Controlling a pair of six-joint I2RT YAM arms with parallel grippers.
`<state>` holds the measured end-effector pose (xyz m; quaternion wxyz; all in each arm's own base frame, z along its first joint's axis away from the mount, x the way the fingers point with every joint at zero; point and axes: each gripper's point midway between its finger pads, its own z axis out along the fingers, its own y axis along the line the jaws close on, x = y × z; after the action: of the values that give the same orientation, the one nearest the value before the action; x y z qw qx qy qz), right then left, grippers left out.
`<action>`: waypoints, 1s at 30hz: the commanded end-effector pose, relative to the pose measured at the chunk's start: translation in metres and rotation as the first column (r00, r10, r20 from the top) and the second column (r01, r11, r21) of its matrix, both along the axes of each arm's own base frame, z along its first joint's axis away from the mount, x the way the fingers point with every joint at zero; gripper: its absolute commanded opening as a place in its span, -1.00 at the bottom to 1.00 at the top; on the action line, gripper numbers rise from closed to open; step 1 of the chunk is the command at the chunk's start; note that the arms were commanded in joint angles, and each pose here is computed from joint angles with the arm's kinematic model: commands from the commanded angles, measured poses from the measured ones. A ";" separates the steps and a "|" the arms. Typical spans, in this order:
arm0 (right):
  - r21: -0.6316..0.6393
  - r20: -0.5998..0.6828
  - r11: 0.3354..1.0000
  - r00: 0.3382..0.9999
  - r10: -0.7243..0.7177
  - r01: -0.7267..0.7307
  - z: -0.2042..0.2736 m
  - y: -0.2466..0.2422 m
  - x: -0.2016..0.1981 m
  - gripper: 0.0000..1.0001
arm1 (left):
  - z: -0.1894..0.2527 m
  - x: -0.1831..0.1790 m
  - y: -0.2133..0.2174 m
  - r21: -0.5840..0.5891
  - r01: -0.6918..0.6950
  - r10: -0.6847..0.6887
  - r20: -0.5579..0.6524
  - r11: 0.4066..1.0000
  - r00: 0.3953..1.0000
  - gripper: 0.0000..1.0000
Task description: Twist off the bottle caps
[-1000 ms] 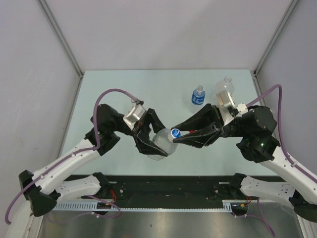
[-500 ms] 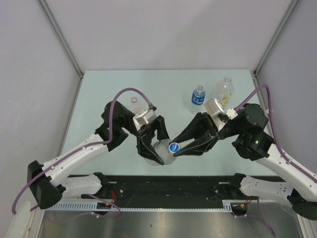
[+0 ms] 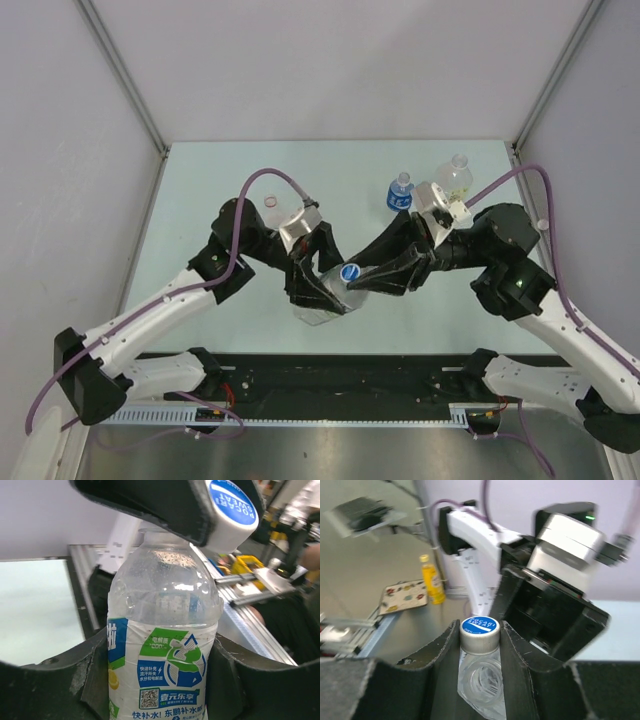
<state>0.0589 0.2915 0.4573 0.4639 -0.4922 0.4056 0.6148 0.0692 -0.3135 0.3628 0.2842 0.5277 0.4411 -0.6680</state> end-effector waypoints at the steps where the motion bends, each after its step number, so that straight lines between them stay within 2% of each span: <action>1: 0.045 -0.066 0.949 0.949 -0.308 0.311 0.014 -0.019 0.039 -1.00 | 0.000 0.049 -0.004 -0.010 -0.289 0.289 0.048 0.957 0.956 -0.95; 3: 0.074 -0.085 0.890 0.892 -0.443 0.449 0.020 -0.033 0.057 -1.00 | -0.009 0.067 -0.002 0.022 -0.399 0.397 0.059 0.917 0.916 -0.98; 4: 0.093 -0.114 0.821 0.825 -0.554 0.564 0.025 -0.043 0.078 -1.00 | -0.013 0.072 -0.001 0.035 -0.434 0.431 0.065 0.900 0.900 -0.99; 6: 0.115 -0.151 0.738 0.746 -0.648 0.665 0.030 -0.059 0.093 -1.00 | -0.025 0.084 0.005 0.082 -0.513 0.507 0.084 0.854 0.858 -1.00; 7: 0.117 -0.190 0.652 0.661 -0.726 0.749 0.031 -0.072 0.110 -1.00 | -0.031 0.097 0.007 0.100 -0.577 0.570 0.094 0.810 0.816 -1.00; 9: 0.122 -0.209 0.581 0.593 -0.778 0.805 0.028 -0.085 0.120 -1.00 | -0.043 0.105 0.013 0.136 -0.625 0.614 0.118 0.768 0.780 -0.99; 10: 0.112 -0.238 0.511 0.522 -0.819 0.852 0.025 -0.095 0.131 -1.00 | -0.050 0.114 0.017 0.154 -0.670 0.657 0.130 0.727 0.743 -1.00; 11: 0.108 -0.238 0.480 0.491 -0.838 0.871 0.023 -0.100 0.136 -1.00 | -0.057 0.117 0.020 0.177 -0.689 0.675 0.140 0.703 0.724 -0.99; 12: 0.077 -0.248 0.431 0.436 -0.865 0.899 0.012 -0.104 0.146 -1.00 | -0.061 0.121 0.025 0.180 -0.715 0.699 0.154 0.675 0.698 -1.00; 13: 0.055 -0.249 0.407 0.408 -0.879 0.912 0.004 -0.105 0.151 -1.00 | -0.063 0.130 0.030 0.180 -0.760 0.742 0.167 0.625 0.650 -1.00; 14: 0.036 -0.246 0.384 0.381 -0.891 0.923 -0.003 -0.106 0.157 -1.00 | -0.064 0.134 0.035 0.179 -0.782 0.763 0.174 0.597 0.623 -0.99; 15: 0.000 -0.248 0.337 0.327 -0.912 0.941 -0.016 -0.108 0.167 -1.00 | -0.059 0.134 0.042 0.158 -0.805 0.785 0.177 0.572 0.593 -1.00; 18: -0.083 -0.228 0.282 0.257 -0.939 0.956 -0.056 -0.104 0.183 -1.00 | -0.041 0.135 0.058 0.075 -0.856 0.840 0.167 0.512 0.517 -0.99; 22: -0.205 -0.194 0.257 0.218 -0.957 0.945 -0.120 -0.084 0.202 -1.00 | -0.012 0.128 0.073 -0.025 -0.880 0.872 0.147 0.475 0.466 -0.98; 26: -0.324 -0.165 0.253 0.209 -0.964 0.912 -0.183 -0.064 0.213 -1.00 | 0.002 0.121 0.083 -0.054 -0.885 0.879 0.155 0.463 0.451 -0.97; 30: -0.437 -0.143 0.252 0.210 -0.967 0.863 -0.245 -0.043 0.222 -1.00 | 0.010 0.119 0.096 -0.091 -0.901 0.900 0.153 0.423 0.407 -0.99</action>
<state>0.2707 0.2344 0.2307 0.5818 -0.1052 0.7756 0.2210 0.1838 -0.2331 0.3515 0.5975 0.2858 0.6436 -0.3837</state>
